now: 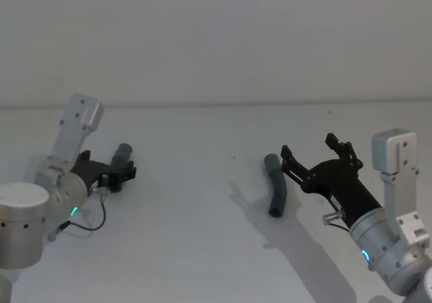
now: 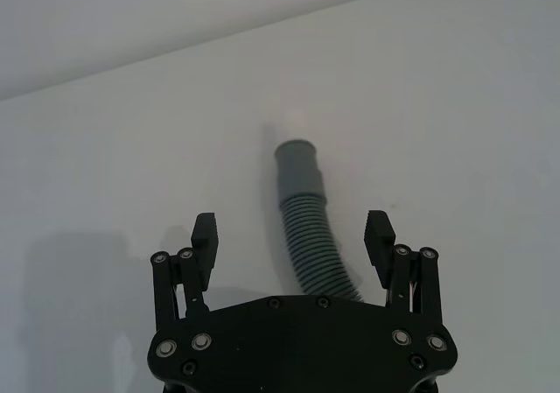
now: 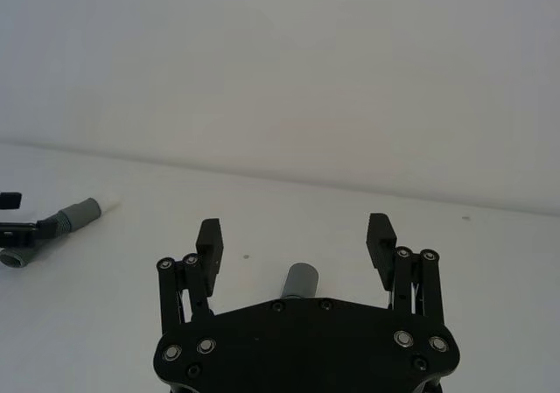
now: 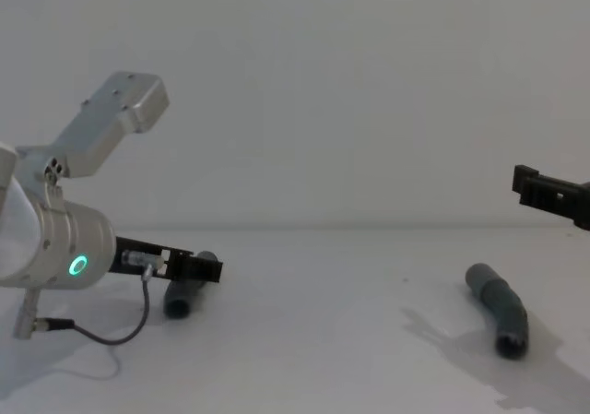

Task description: Use both hands to pick up one end of the pipe from the table, align the ends, and insert them.

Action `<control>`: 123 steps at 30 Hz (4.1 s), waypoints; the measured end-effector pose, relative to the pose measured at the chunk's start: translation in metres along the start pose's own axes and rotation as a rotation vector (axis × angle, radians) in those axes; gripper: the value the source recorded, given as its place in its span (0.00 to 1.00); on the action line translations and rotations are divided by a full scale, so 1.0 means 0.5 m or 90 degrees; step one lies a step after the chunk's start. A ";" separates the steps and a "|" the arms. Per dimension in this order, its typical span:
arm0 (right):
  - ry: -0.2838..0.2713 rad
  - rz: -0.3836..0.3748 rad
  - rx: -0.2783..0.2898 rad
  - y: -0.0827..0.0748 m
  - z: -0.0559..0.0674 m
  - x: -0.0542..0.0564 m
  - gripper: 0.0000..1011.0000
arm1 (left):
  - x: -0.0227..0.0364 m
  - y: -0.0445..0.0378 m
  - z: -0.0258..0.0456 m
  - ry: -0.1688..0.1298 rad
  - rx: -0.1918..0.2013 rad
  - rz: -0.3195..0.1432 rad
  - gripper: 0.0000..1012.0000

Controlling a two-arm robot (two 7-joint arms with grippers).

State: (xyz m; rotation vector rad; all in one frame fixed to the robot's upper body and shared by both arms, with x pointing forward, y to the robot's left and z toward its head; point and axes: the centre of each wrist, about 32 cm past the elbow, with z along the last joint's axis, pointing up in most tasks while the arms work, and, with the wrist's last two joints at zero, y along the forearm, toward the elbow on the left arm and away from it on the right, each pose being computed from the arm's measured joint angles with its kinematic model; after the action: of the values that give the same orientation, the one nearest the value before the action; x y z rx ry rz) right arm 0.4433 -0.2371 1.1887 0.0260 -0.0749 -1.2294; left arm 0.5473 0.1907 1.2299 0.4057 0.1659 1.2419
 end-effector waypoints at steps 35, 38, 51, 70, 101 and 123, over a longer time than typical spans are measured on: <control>0.000 0.000 0.000 0.000 0.000 0.000 0.99 | 0.001 -0.053 0.031 0.044 0.051 -0.047 0.99; 0.000 0.000 0.000 0.000 0.000 0.000 0.99 | 0.002 -0.056 0.033 0.049 0.057 -0.049 0.99; 0.000 0.000 0.000 0.000 0.000 0.000 0.99 | 0.008 -0.064 0.038 0.055 0.075 -0.048 0.99; 0.000 0.000 0.000 0.000 0.000 0.000 0.99 | 0.014 -0.071 0.038 0.053 0.081 -0.041 0.97; 0.000 0.000 0.000 0.000 0.000 0.000 0.99 | 0.017 -0.073 0.037 0.052 0.083 -0.036 0.54; 0.000 0.000 0.000 0.000 0.000 0.000 0.99 | 0.016 -0.073 0.037 0.052 0.084 -0.038 0.39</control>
State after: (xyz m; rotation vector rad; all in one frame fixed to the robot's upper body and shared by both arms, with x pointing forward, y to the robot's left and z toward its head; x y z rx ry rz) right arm 0.4433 -0.2371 1.1887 0.0260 -0.0748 -1.2295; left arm 0.5884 0.1849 1.2335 0.4607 0.3279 1.1934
